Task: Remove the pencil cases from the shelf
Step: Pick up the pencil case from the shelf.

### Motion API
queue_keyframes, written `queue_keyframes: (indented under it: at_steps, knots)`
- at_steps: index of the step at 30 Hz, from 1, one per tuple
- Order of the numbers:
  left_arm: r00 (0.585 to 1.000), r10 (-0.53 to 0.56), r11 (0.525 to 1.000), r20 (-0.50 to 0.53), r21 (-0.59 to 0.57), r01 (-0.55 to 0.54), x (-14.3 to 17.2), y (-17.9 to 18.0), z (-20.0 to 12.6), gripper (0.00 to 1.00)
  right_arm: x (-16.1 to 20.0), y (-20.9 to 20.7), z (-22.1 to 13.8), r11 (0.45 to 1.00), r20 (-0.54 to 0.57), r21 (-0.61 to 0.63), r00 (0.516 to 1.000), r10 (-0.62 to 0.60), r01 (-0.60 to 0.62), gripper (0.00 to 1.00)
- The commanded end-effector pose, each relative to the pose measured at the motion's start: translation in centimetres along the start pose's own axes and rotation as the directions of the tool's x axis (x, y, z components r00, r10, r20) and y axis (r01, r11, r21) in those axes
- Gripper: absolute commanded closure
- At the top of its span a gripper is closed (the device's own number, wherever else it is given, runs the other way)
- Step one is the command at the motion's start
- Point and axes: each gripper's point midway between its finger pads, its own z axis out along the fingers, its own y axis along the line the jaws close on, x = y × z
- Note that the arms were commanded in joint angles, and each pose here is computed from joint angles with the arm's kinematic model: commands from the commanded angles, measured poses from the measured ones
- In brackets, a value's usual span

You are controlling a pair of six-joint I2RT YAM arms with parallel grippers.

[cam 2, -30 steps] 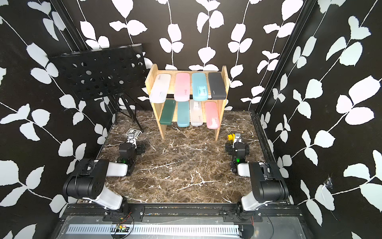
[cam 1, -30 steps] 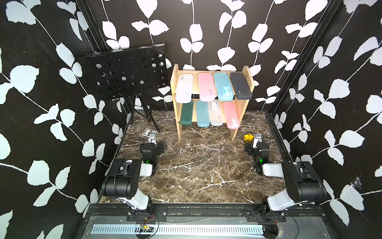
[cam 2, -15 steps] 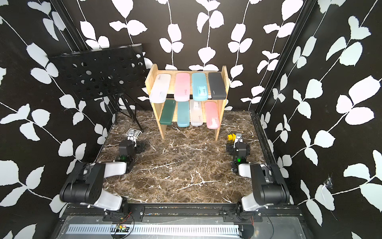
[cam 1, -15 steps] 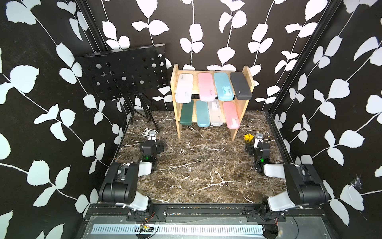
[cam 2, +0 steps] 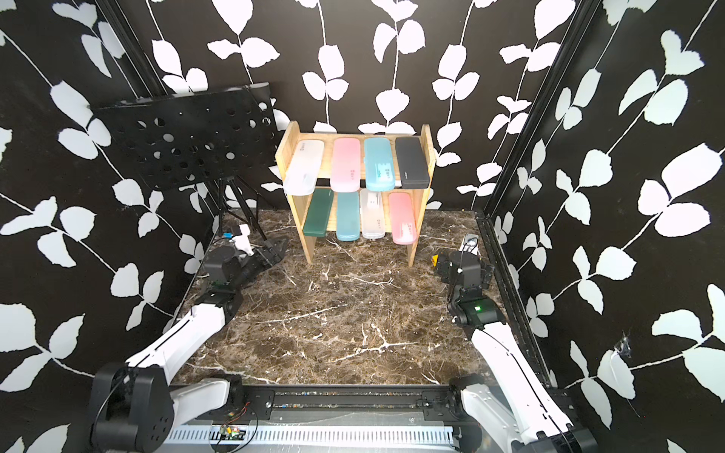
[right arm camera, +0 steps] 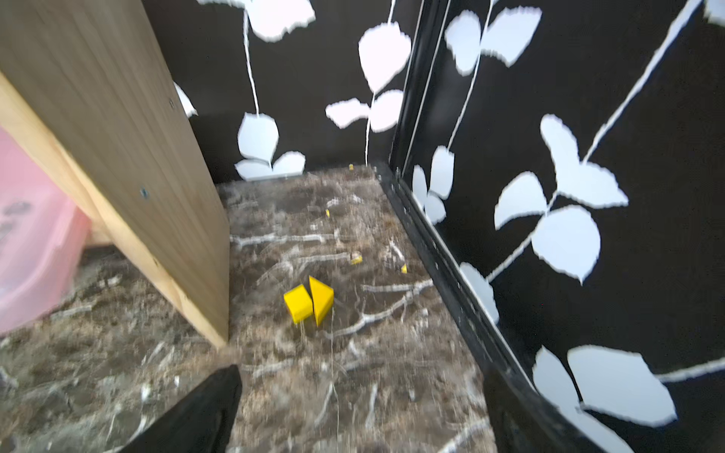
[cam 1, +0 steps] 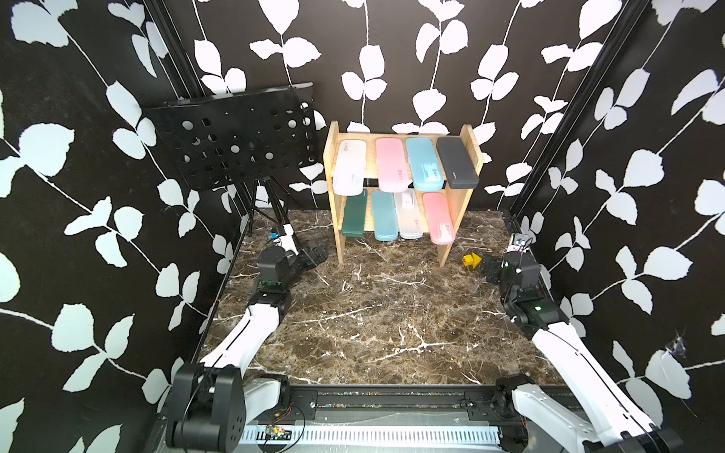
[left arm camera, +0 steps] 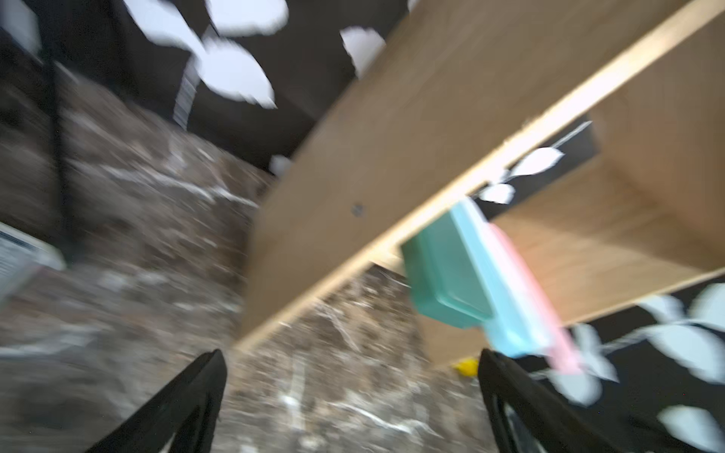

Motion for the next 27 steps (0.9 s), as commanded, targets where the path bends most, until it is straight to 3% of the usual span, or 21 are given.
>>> queue_keyframes:
  at_steps: [1, 7, 16, 22, 27]
  knots:
    - [0.979, -0.174, 0.964, -0.102, 0.186, 0.191, 0.8, -5.5, 0.7, 0.01, 1.4, 0.2, -1.0, 1.000, -0.129, -0.008, 0.992, 0.009, -0.010, 0.01]
    - [0.955, -0.284, 0.928, -0.080, 0.229, 0.295, 0.6, -6.3, 3.1, 0.01, 0.4, 0.6, -1.2, 0.999, -0.150, -0.020, 0.988, 0.032, -0.036, 0.01]
    - [0.951, -0.310, 0.921, -0.006, 0.249, 0.301, -1.2, -5.4, 5.9, 0.02, -0.3, 1.4, -1.2, 0.998, -0.152, -0.053, 0.988, 0.019, -0.027, 0.01]
    - [0.935, -0.353, 0.901, -0.017, 0.263, 0.345, -1.2, -5.4, 7.9, 0.10, -0.1, 1.7, -0.8, 0.998, -0.160, -0.060, 0.987, 0.006, -0.015, 0.01]
    - [0.934, -0.356, 0.903, -0.026, 0.248, 0.351, -0.7, -5.4, 8.5, 0.21, -0.1, 2.0, -0.6, 0.997, -0.168, -0.070, 0.986, 0.008, -0.020, 0.01]
